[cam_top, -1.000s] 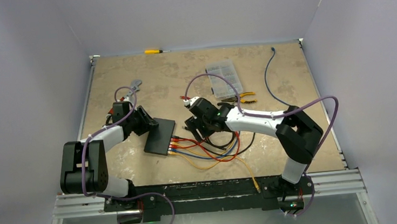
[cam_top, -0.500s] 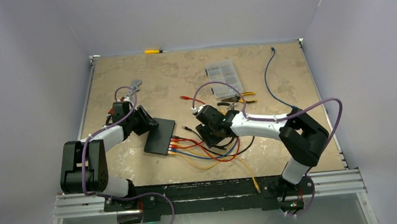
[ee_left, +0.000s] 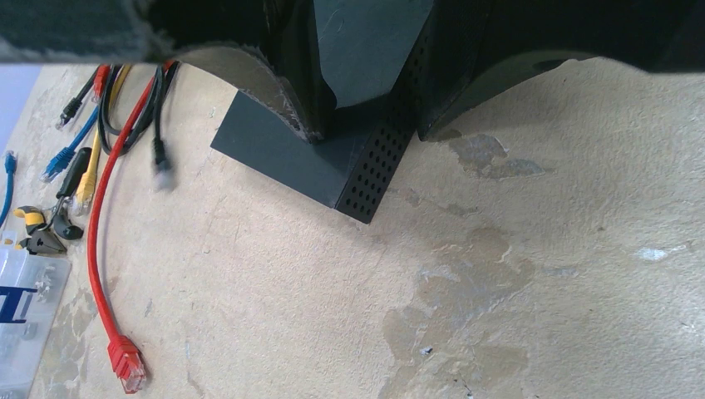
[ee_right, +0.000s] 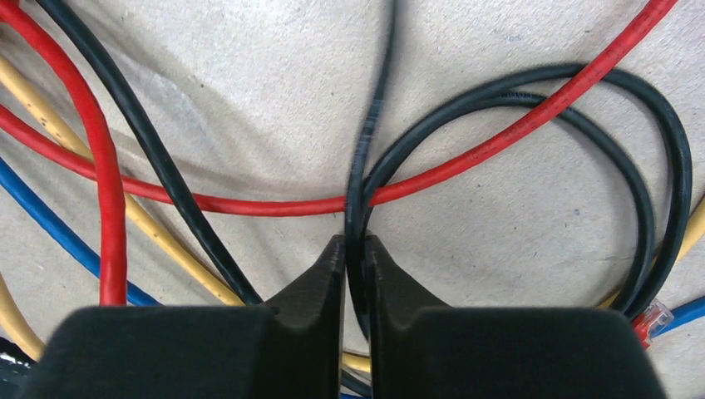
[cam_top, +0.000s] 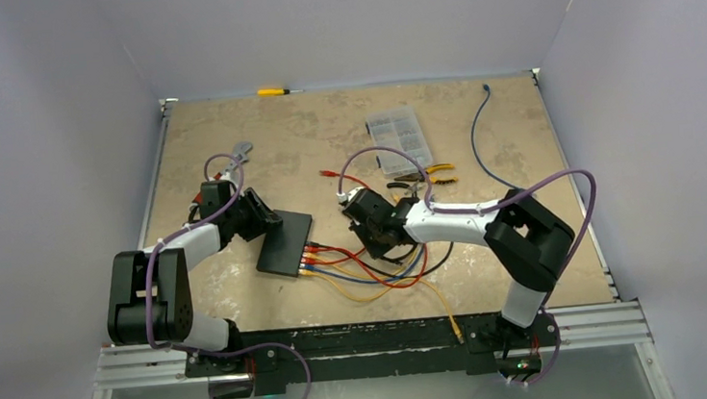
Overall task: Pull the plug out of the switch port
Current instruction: Pick up the connector from the switch port.
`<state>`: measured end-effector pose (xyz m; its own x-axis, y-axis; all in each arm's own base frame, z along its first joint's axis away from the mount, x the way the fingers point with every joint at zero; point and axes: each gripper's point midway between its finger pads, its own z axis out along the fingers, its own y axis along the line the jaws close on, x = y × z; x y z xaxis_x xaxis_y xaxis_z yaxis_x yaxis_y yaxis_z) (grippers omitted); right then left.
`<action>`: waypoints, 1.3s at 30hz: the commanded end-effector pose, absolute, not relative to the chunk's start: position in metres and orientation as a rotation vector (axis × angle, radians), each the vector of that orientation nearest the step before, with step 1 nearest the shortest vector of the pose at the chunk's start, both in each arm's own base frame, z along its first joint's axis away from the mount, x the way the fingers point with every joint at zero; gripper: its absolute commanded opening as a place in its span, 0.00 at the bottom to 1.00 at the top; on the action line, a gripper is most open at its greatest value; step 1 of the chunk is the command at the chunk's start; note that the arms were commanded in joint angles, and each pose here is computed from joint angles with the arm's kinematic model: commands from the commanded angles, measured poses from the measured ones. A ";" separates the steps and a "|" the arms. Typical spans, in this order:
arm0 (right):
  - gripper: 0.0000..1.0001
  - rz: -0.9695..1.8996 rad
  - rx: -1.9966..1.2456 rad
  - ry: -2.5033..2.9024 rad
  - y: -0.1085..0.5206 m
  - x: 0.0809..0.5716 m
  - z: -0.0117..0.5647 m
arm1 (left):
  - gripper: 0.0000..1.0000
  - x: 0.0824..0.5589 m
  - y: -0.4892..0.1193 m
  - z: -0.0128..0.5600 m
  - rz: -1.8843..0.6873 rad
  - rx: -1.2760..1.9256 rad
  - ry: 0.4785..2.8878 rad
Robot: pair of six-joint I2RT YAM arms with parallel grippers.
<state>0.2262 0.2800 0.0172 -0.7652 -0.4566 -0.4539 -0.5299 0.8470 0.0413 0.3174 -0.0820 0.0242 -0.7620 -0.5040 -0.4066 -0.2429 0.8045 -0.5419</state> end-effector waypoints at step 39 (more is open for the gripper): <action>0.00 0.677 -0.428 2.212 0.264 0.317 0.187 | 0.43 0.266 -0.076 -0.023 -0.537 -0.606 2.657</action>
<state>0.2964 0.2625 0.1328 -0.7396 -0.1566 -0.6546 -0.4540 0.8340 0.3135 0.3184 -0.0824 0.0241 -0.7600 -0.5047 -0.4095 -0.2375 0.8022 -0.5478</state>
